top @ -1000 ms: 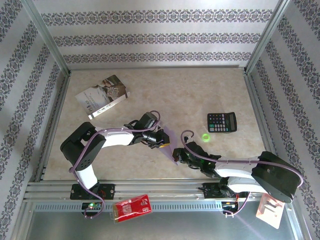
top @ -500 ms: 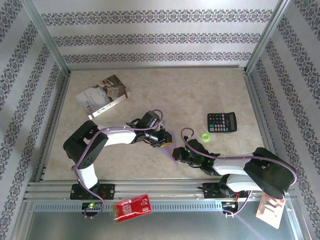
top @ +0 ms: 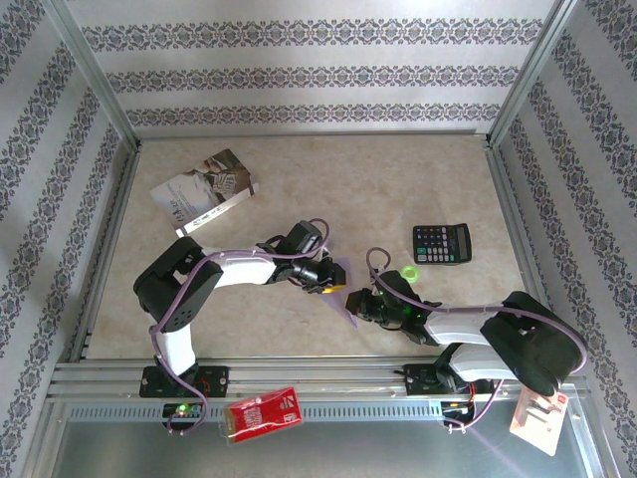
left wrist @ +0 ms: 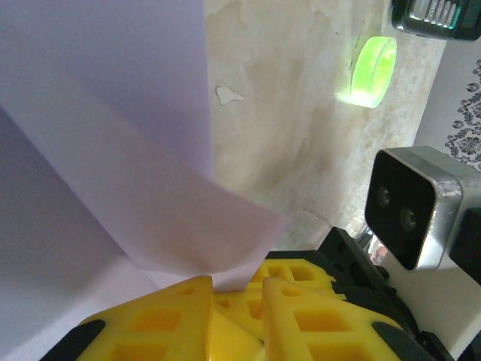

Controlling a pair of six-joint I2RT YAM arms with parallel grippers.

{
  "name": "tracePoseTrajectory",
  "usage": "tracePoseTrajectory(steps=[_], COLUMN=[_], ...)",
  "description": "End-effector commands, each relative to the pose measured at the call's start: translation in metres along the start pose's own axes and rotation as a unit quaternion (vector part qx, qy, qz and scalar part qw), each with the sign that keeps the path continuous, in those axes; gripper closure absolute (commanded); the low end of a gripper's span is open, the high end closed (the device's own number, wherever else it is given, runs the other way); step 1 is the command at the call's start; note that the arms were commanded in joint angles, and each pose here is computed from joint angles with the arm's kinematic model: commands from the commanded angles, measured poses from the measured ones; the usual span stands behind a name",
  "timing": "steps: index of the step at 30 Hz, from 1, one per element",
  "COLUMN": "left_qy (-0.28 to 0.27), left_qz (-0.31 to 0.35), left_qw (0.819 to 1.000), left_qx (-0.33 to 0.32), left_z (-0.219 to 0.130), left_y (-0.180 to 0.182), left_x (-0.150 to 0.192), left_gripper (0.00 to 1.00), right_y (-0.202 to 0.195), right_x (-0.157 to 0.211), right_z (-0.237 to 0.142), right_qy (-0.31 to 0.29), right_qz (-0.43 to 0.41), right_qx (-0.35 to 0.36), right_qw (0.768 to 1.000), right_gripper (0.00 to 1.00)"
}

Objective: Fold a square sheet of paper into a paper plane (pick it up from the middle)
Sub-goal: Fourth fold the wing at the center of the table.

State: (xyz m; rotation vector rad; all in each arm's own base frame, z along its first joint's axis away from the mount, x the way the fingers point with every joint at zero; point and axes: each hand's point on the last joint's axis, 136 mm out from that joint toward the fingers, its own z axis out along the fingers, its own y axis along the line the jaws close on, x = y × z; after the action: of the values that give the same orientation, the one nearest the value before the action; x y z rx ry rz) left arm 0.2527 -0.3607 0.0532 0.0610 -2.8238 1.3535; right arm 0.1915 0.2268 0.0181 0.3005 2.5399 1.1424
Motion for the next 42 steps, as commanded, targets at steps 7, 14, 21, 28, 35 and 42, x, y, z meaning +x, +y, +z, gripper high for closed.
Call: tracePoseTrajectory(steps=[7, 14, 21, 28, 35, 42], left_qy=[0.013, 0.014, 0.021, 0.024, 0.023, 0.018], left_qz=[0.023, 0.035, 0.041, 0.043, 0.045, 0.036], left_qw=[1.0, 0.999, 0.999, 0.998, 0.998, 0.998], left_qx=[-0.011, -0.023, -0.03, -0.035, -0.038, -0.046], left_z=[0.003, 0.002, 0.007, 0.012, 0.014, 0.014], left_y=[-0.004, -0.002, 0.001, 0.004, 0.006, 0.017], left_x=[0.004, 0.005, 0.004, 0.0, -0.002, -0.005], left_gripper=[0.77, 0.76, 0.76, 0.76, 0.76, 0.76], right_y=[0.006, 0.005, 0.007, 0.004, 0.003, 0.001], right_x=[0.001, 0.001, -0.002, -0.003, -0.004, -0.003], right_z=[0.001, 0.002, 0.003, 0.004, 0.005, 0.006], right_qy=[0.022, 0.036, 0.046, 0.051, 0.055, 0.057], right_qz=[0.007, 0.019, 0.032, 0.04, 0.043, 0.044], right_qx=[-0.019, -0.023, -0.029, -0.027, -0.025, -0.022], right_qw=[1.0, 0.999, 0.998, 0.998, 0.997, 0.997], right_gripper=[1.0, 1.0, 1.0, 1.0, 1.0, 1.0])
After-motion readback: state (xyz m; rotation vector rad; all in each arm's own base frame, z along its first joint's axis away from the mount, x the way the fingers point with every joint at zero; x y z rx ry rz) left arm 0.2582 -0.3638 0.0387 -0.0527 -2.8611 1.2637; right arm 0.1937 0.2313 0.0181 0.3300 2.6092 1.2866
